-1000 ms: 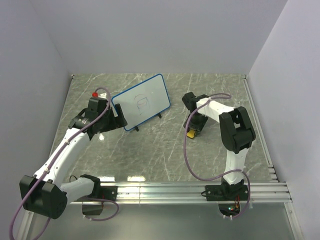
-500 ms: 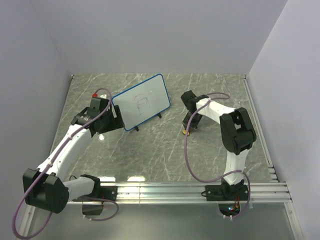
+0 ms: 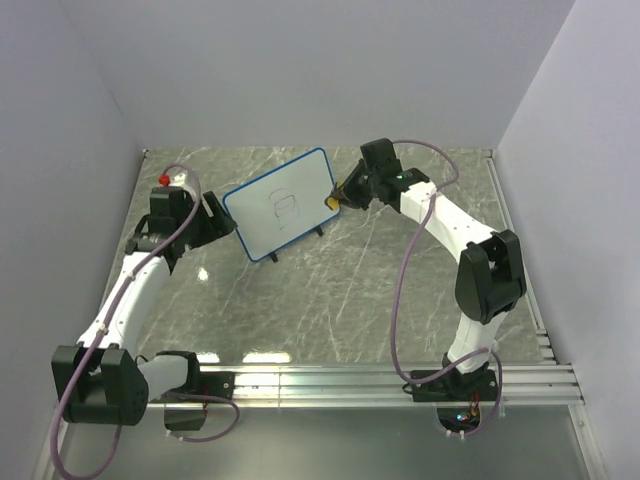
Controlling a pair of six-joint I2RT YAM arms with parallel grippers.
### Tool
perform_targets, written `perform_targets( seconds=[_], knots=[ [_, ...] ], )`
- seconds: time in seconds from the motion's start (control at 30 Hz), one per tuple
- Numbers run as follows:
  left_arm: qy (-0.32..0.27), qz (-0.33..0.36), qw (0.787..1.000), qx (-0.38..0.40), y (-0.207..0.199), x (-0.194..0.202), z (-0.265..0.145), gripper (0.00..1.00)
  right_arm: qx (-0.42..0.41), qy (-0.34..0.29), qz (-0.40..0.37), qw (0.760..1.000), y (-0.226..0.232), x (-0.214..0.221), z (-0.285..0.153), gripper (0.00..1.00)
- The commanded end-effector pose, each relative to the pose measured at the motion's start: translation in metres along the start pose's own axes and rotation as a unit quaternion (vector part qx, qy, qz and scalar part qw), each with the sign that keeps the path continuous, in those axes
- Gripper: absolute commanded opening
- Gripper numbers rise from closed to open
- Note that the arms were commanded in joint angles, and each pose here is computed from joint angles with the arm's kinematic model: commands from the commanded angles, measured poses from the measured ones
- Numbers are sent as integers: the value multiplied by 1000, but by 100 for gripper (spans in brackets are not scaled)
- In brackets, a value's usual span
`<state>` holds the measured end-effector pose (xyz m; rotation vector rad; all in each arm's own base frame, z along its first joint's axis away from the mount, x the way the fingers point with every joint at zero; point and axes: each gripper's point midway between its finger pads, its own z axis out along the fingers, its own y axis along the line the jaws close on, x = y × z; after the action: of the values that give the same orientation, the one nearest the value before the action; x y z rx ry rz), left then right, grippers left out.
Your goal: Erase the whiteboard
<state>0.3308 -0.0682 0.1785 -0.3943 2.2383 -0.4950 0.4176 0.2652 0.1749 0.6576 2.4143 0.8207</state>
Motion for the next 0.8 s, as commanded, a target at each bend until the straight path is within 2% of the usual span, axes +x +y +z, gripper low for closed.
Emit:
perform_targets(
  seconds=[0.0, 0.03, 0.13, 0.23, 0.3, 0.37, 0.47, 0.53, 0.67, 0.7, 0.77],
  knots=[
    [-60, 50, 992, 102, -31, -16, -2, 73, -48, 2, 12, 999, 30, -7, 3, 0],
    [-54, 48, 992, 101, -22, 0, 3, 73, -52, 0, 15, 999, 33, -9, 3, 0],
    [-95, 57, 984, 140, -28, 2, -3, 73, -63, -5, 14, 998, 45, -15, 7, 0],
    [-147, 65, 973, 165, -36, -10, -14, 75, -77, -17, 10, 997, 56, -23, 8, 0],
    [-183, 23, 971, 153, -28, -19, -17, 74, -80, -22, 10, 996, 59, -27, 10, 0],
    [-243, 24, 949, 197, -44, -37, -36, 72, -83, -24, 9, 996, 61, -30, 11, 0],
    [-263, 24, 944, 200, -33, -24, -30, 70, -86, -27, 5, 996, 63, -32, 12, 0],
    [-248, 20, 952, 179, -20, -13, -17, 71, -87, -29, 3, 996, 63, -32, 12, 0],
    [-202, 4, 955, 216, -19, 10, 4, 61, -93, -34, 0, 995, 63, -32, 11, 0],
    [-218, 8, 946, 240, -26, 7, 1, 62, -94, -33, 2, 995, 63, -32, 12, 0],
    [-211, 5, 945, 250, -22, 10, 9, 62, -98, -33, 3, 995, 66, -33, 10, 0]
  ],
)
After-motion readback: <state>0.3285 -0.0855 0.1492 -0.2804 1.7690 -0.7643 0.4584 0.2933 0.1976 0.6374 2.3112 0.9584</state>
